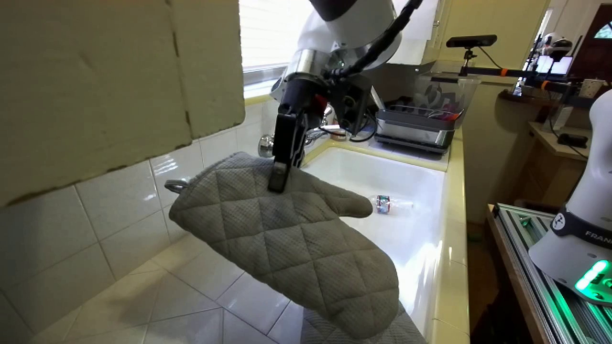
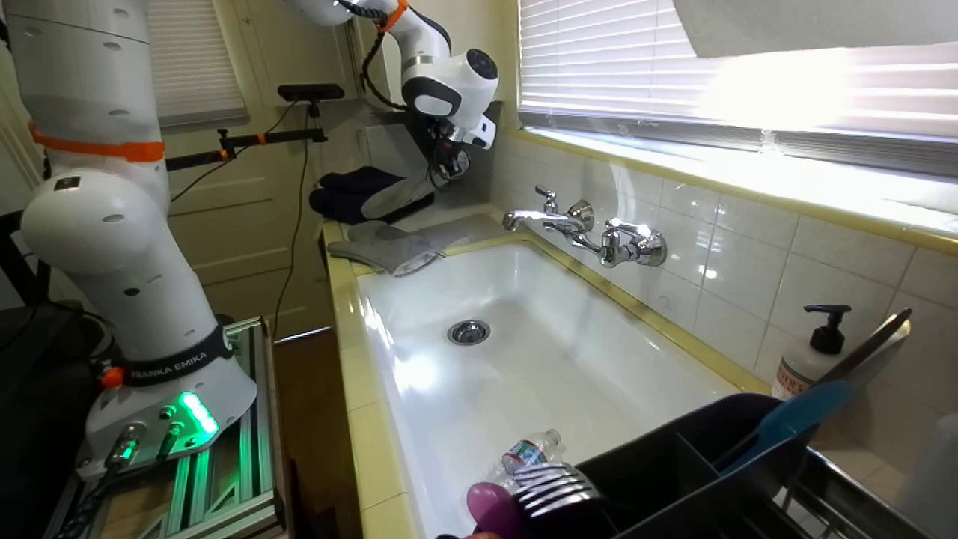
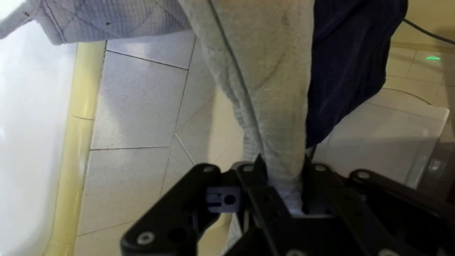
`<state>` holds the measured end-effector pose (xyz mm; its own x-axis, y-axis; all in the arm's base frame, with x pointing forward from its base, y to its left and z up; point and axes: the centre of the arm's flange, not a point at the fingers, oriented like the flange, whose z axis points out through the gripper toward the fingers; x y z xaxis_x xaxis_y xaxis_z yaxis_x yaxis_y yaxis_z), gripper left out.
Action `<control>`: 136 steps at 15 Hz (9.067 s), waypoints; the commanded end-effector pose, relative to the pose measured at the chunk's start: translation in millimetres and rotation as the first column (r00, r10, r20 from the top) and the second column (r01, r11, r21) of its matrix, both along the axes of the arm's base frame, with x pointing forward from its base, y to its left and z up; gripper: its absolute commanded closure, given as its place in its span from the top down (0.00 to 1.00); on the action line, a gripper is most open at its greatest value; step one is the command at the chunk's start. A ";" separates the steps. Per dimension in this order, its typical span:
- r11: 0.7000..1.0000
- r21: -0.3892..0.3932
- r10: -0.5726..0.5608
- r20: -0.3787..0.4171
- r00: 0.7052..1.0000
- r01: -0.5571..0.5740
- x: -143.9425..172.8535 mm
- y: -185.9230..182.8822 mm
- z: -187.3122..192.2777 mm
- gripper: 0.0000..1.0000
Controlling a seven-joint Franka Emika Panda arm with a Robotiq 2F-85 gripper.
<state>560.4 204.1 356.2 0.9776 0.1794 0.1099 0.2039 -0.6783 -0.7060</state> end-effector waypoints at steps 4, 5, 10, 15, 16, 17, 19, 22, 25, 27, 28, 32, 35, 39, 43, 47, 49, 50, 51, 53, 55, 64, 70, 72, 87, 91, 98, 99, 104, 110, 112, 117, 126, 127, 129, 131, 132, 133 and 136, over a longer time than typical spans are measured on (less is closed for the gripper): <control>0.998 -0.058 -0.025 0.199 0.980 0.037 -44.2 -23.0 65.0 0.04; 0.997 -0.055 -0.031 0.224 0.974 0.045 -46.0 -25.7 73.9 0.04; 0.997 -0.056 -0.029 0.332 0.943 0.051 -56.3 -30.5 108.1 0.04; 0.996 -0.078 -0.011 0.420 0.907 0.048 -66.5 -24.3 143.5 0.04; 0.996 -0.079 -0.010 0.440 0.898 0.050 -69.0 -23.0 152.1 0.04; 0.995 -0.081 -0.009 0.456 0.890 0.052 -71.6 -21.3 160.2 0.04; 0.995 -0.085 -0.010 0.498 0.867 0.060 -77.3 -19.3 177.0 0.04; 0.991 -0.115 0.003 0.523 0.852 0.067 -82.0 -18.7 192.9 0.04; 0.994 -0.099 0.013 0.522 0.853 0.046 -72.5 -16.6 194.7 0.14; 0.994 -0.103 0.014 0.520 0.854 0.046 -73.0 -17.1 193.4 0.14; 0.994 -0.104 0.014 0.519 0.855 0.046 -73.2 -17.4 192.2 0.14; 0.994 -0.096 0.003 0.536 0.844 0.058 -71.7 -19.6 195.6 0.04; 0.992 -0.085 -0.024 0.617 0.786 0.097 -65.2 -28.5 224.2 0.04; 0.986 -0.067 -0.056 0.721 0.691 0.150 -53.6 -39.4 271.5 0.04; 0.987 -0.090 -0.010 0.785 0.620 0.131 -50.9 -38.6 306.7 0.04; 0.984 -0.151 0.074 0.832 0.550 0.096 -49.3 -30.0 335.3 0.04; 0.981 -0.175 0.109 0.850 0.516 0.082 -49.8 -24.7 349.5 0.04; 0.979 -0.189 0.127 0.858 0.498 0.076 -50.1 -21.7 357.7 0.04; 0.977 -0.200 0.141 0.863 0.485 0.072 -50.5 -19.3 363.6 0.04; 0.971 -0.227 0.172 0.878 0.446 0.071 -52.2 -14.1 377.2 0.04; 0.965 -0.254 0.206 0.890 0.407 0.068 -54.3 -9.2 391.9 0.04; 0.946 -0.302 0.268 0.933 0.239 0.119 -72.6 -3.0 456.4 0.04; 0.929 -0.333 0.305 0.937 0.172 0.162 -75.4 -1.9 479.8 0.04; 0.921 -0.350 0.325 0.932 0.161 0.172 -74.0 -0.7 483.4 0.04; 0.879 -0.425 0.406 0.905 0.127 0.214 -66.5 10.1 505.0 0.04; 0.861 -0.457 0.438 0.889 0.131 0.224 -67.0 8.6 503.3 0.04; 0.844 -0.487 0.467 0.874 0.138 0.227 -67.4 10.1 502.0 0.04; 0.846 -0.483 0.462 0.875 0.141 0.227 -67.6 9.7 502.7 0.04; 0.853 -0.474 0.453 0.880 0.141 0.219 -72.1 9.0 506.9 0.04; 0.847 -0.494 0.467 0.868 0.169 0.194 -75.1 10.1 504.6 0.04; 0.846 -0.499 0.471 0.865 0.174 0.189 -75.9 10.7 504.1 0.04; 0.855 -0.480 0.457 0.876 0.152 0.199 -79.7 10.6 512.9 0.04; 0.845 -0.500 0.471 0.863 0.181 0.187 -76.7 10.5 509.0 0.04; 0.844 -0.503 0.473 0.862 0.184 0.184 -76.2 11.0 508.0 0.04; 0.843 -0.508 0.477 0.858 0.191 0.177 -75.6 11.7 506.7 0.04; 0.842 -0.513 0.481 0.854 0.197 0.170 -75.7 12.4 505.8 0.04; 0.841 -0.515 0.483 0.853 0.197 0.169 -75.5 13.0 505.4 0.04; 0.841 -0.514 0.483 0.853 0.197 0.168 -75.5 13.5 505.6 0.04; 0.842 -0.512 0.482 0.856 0.187 0.172 -76.7 15.4 508.6 0.04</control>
<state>486.6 215.2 856.3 0.1001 0.6445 0.7580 0.6030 -0.6453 0.4690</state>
